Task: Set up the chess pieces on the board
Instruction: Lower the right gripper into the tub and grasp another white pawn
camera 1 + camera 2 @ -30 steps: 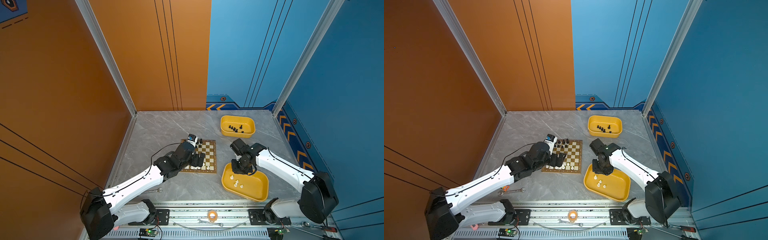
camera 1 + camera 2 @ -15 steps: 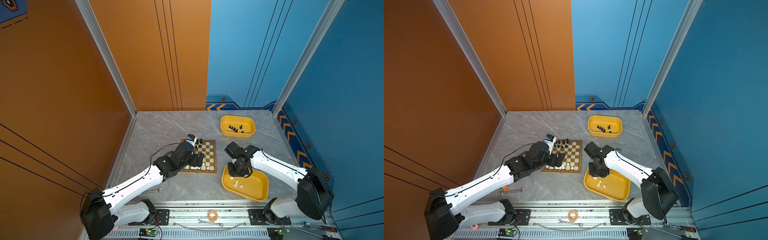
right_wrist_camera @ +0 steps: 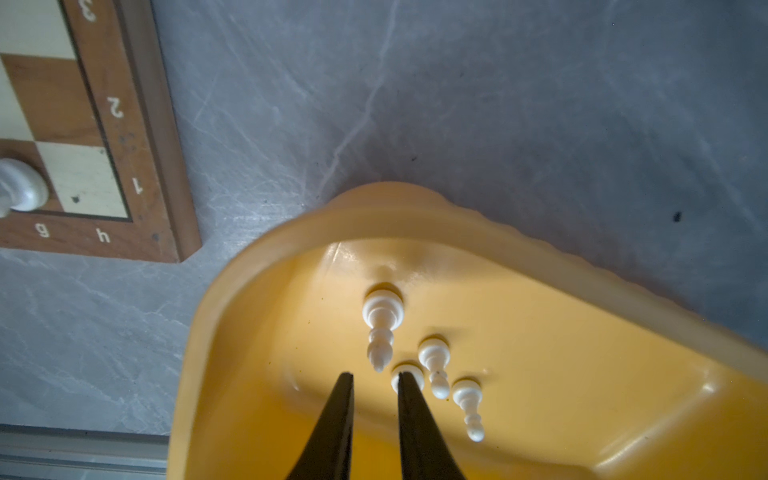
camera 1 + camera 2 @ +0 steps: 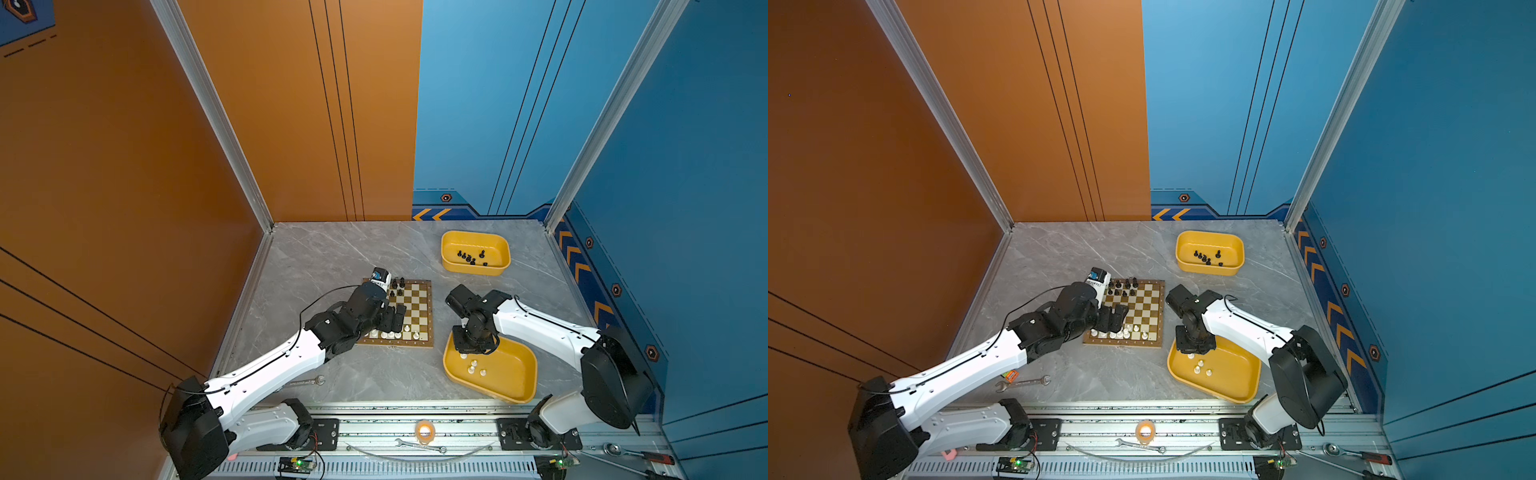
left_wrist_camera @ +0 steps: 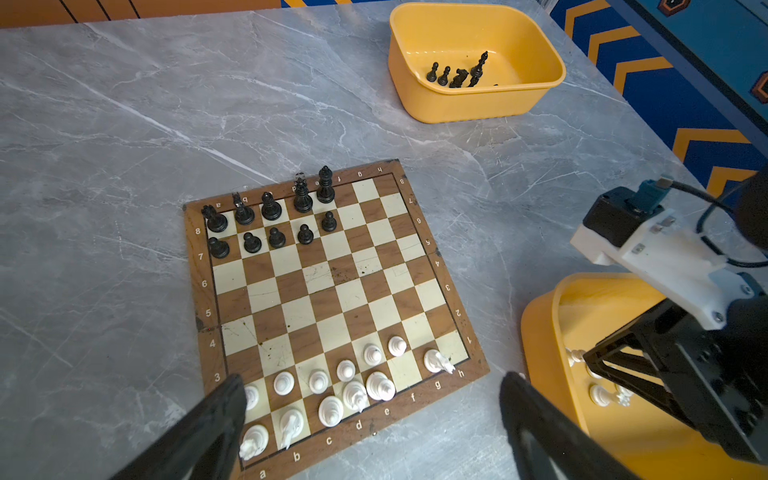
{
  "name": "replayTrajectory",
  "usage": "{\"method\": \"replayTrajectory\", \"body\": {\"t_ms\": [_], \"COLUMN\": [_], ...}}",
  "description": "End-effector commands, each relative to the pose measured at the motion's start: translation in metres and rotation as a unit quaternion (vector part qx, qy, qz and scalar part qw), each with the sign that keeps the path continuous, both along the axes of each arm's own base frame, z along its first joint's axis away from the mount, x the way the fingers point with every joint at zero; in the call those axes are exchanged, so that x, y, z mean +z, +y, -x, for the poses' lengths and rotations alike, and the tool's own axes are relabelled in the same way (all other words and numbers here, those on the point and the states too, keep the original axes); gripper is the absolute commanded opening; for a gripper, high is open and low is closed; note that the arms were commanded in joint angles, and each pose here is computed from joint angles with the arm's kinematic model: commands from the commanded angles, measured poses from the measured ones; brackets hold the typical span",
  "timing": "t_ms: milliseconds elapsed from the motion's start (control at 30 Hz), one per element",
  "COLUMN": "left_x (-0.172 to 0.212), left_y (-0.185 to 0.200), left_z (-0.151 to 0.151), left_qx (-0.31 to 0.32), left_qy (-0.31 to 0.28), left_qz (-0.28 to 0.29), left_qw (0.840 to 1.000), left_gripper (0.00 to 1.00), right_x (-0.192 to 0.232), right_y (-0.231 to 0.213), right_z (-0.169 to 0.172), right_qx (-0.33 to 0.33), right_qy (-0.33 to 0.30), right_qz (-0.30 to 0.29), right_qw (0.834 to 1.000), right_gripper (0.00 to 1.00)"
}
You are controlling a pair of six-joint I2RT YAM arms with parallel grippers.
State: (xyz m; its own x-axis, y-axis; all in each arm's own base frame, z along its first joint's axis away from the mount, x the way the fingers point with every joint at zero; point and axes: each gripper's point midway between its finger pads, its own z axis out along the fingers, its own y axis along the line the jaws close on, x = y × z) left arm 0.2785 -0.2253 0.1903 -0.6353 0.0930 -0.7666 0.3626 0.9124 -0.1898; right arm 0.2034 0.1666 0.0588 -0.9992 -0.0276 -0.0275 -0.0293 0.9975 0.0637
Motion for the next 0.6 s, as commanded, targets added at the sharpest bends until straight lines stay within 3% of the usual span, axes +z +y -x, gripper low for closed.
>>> {"method": "replayTrajectory", "body": {"t_ms": [0, 567], "left_x": [0.005, 0.005], "left_y": [0.006, 0.010], "left_z": [0.002, 0.000], "left_qx": [-0.001, 0.005], "left_qy": [0.001, 0.003], "left_qz": [-0.002, -0.004], "left_qw": [1.000, 1.000], "left_gripper": [0.96, 0.96], "right_x": [-0.007, -0.024], "right_y": [-0.002, -0.006], "right_z": [-0.002, -0.001], "right_qx": [0.000, 0.001], "right_qy": [0.000, 0.019], "right_qz": [0.009, 0.015], "right_qw": [1.000, 1.000], "right_gripper": [0.22, 0.21]}}
